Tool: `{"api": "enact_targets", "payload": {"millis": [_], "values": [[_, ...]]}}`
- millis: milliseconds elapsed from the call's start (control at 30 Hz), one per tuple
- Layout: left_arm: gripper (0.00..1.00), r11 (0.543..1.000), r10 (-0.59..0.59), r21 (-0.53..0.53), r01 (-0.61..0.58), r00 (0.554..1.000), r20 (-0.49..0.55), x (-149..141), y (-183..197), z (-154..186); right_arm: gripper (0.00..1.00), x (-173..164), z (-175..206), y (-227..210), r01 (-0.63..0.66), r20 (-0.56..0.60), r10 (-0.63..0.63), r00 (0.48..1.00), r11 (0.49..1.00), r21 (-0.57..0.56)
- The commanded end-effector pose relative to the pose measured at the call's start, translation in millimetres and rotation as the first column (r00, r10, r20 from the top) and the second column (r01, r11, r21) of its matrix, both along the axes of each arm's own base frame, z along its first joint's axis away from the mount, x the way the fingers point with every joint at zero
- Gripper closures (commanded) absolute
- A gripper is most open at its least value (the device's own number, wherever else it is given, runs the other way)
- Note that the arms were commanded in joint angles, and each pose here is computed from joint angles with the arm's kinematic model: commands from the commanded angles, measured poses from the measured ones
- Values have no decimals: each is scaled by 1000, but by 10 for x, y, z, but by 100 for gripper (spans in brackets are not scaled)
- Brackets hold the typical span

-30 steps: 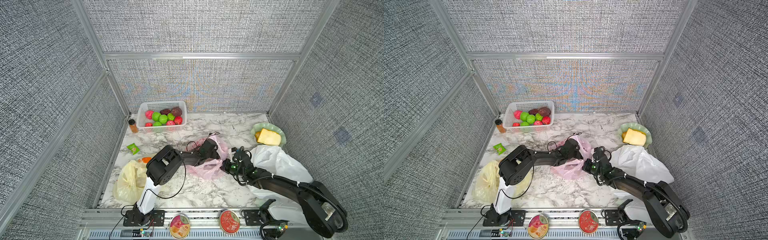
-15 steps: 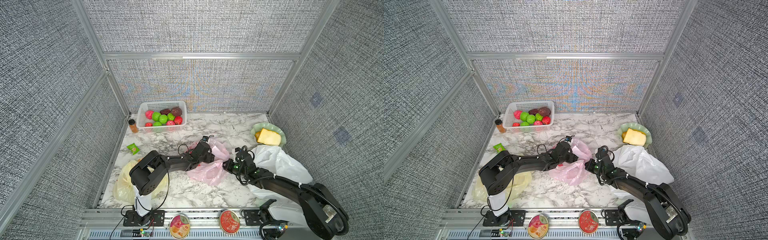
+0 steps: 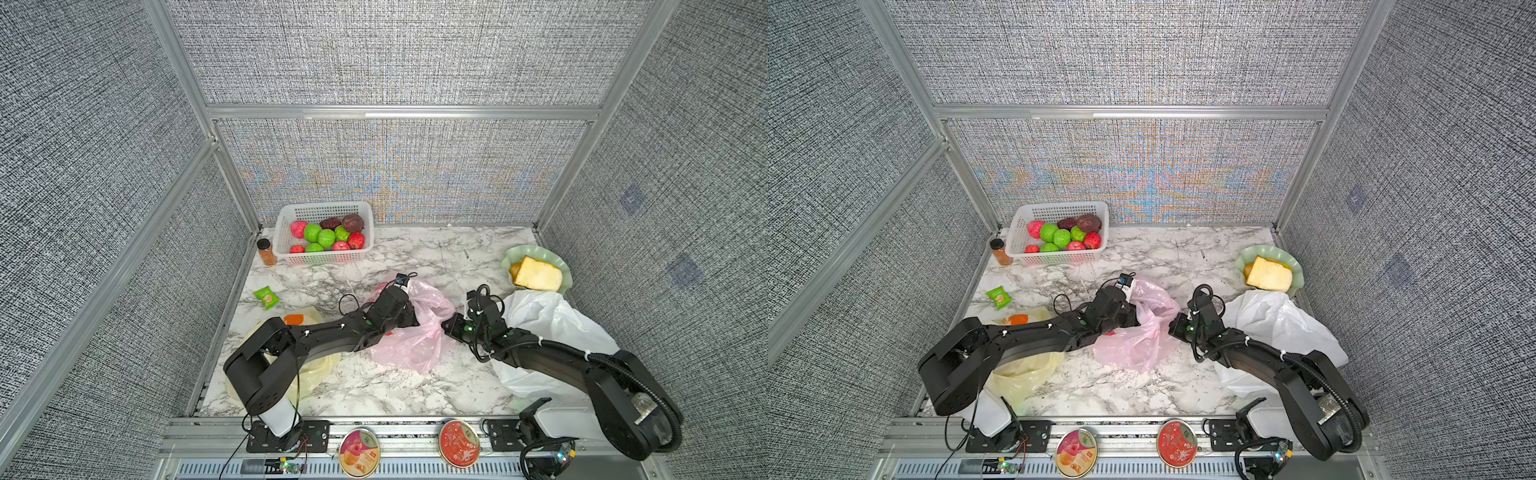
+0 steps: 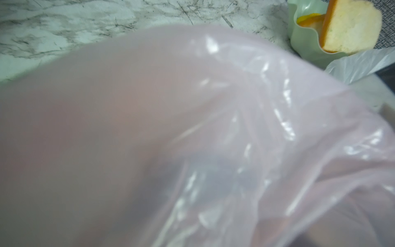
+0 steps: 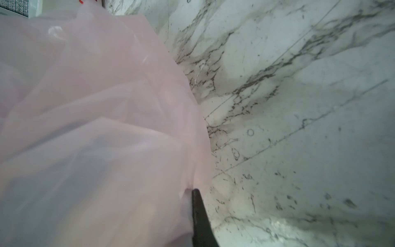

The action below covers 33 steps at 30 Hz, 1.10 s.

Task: Untie the knot of a plastic bag & take out the apple
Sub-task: Pick up the apple from the plastic bag, then place the apple in the basket.

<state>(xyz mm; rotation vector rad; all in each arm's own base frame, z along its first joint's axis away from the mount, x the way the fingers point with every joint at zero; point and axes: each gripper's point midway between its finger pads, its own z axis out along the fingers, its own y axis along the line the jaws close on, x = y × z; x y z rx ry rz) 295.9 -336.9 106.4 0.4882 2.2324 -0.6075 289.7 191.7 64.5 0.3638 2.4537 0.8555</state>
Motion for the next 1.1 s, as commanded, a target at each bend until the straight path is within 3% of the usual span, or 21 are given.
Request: {"api": "enact_targets", "payload": {"millis": [0, 367, 567, 667, 867, 1067], "values": [[33, 997, -79, -1, 79, 996, 30, -103, -18, 146, 100, 145, 103, 18, 5, 37, -6, 999, 1000, 3], [33, 981, -192, -16, 195, 973, 130, -364, 122, 646, 100, 687, 399, -35, 22, 91, -21, 996, 1000, -16], [33, 949, -295, -43, 312, 929, 224, -563, 126, 908, 100, 865, 380, -22, 31, 79, -30, 996, 999, -9], [33, 945, -294, -57, 322, 914, 281, -594, 170, 1049, 100, 903, 356, 2, 27, 72, -26, 997, 1000, -10], [34, 954, -223, -106, 279, 904, 365, -571, 279, 1492, 100, 922, 339, 15, 18, 68, -16, 998, 1000, -16], [35, 984, 3, -160, 80, 886, 463, -336, 585, 1893, 100, 852, 421, 53, -4, 82, 5, 997, 1000, -11]]}}
